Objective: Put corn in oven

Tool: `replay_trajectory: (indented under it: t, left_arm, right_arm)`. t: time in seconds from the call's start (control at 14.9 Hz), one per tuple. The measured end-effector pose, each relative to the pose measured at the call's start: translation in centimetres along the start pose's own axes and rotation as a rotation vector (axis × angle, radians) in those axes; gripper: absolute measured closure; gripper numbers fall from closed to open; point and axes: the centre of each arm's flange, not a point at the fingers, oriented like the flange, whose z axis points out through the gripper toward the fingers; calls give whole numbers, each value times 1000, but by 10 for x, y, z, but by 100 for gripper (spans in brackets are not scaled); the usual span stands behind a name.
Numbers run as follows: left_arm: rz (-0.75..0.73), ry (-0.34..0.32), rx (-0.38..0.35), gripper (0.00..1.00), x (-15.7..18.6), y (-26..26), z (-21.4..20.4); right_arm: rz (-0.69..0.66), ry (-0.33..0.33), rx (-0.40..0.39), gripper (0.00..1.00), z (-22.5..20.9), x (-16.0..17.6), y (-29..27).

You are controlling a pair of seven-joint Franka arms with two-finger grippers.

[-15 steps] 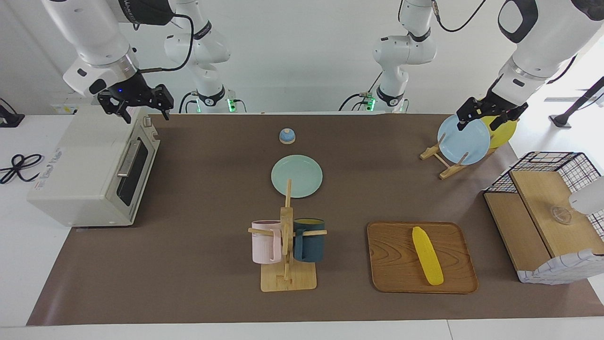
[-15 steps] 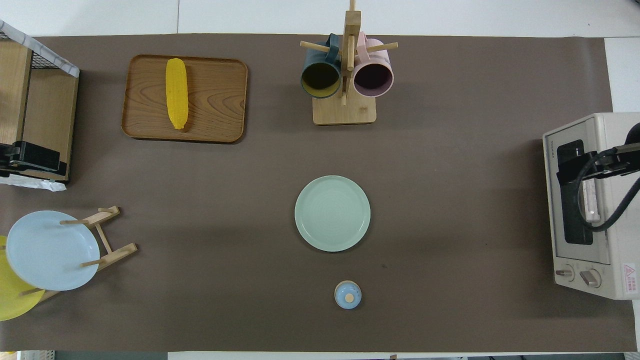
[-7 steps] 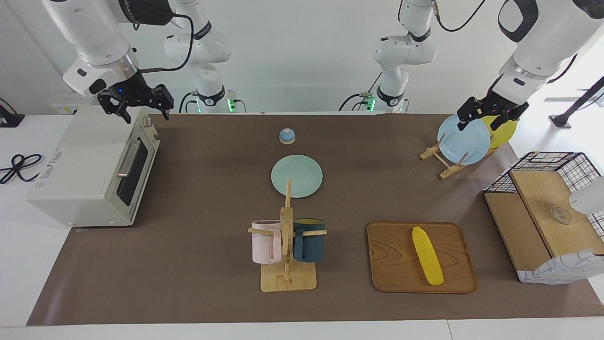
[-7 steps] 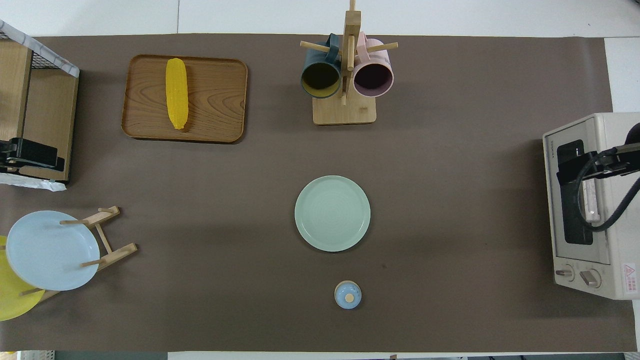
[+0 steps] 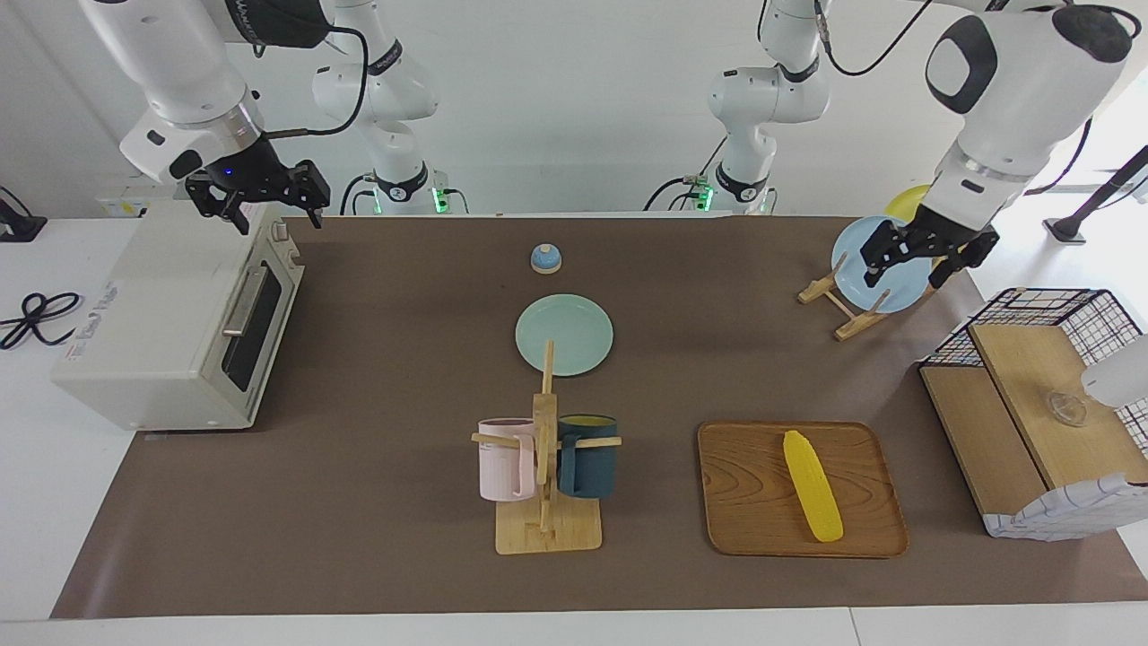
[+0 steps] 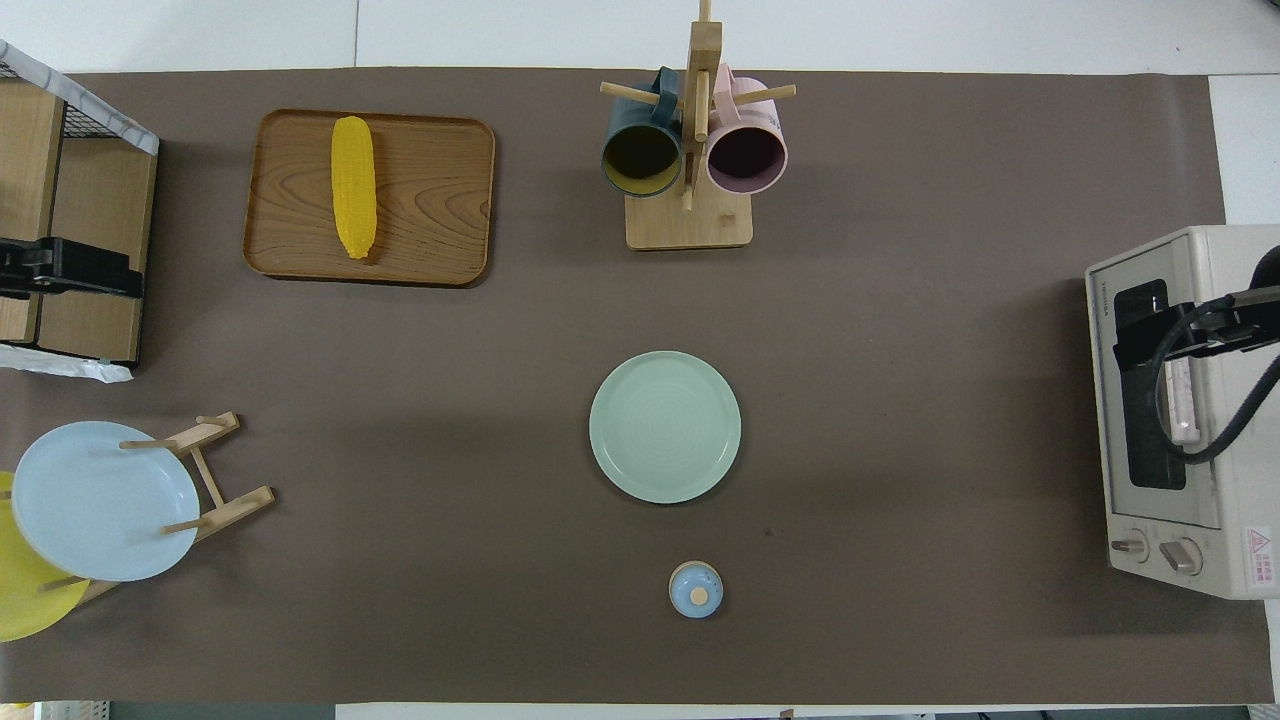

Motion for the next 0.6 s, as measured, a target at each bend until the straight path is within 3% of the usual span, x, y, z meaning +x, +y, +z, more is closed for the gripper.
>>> replay_trajectory:
  t: [0.34, 0.6]
  left_arm:
    - [39, -23, -13, 0, 92, 33, 129]
    - [60, 1, -15, 0, 142, 46, 191]
  right_arm:
    - [0, 0, 0, 0, 0, 0, 0]
    - [2, 0, 0, 0, 0, 0, 1]
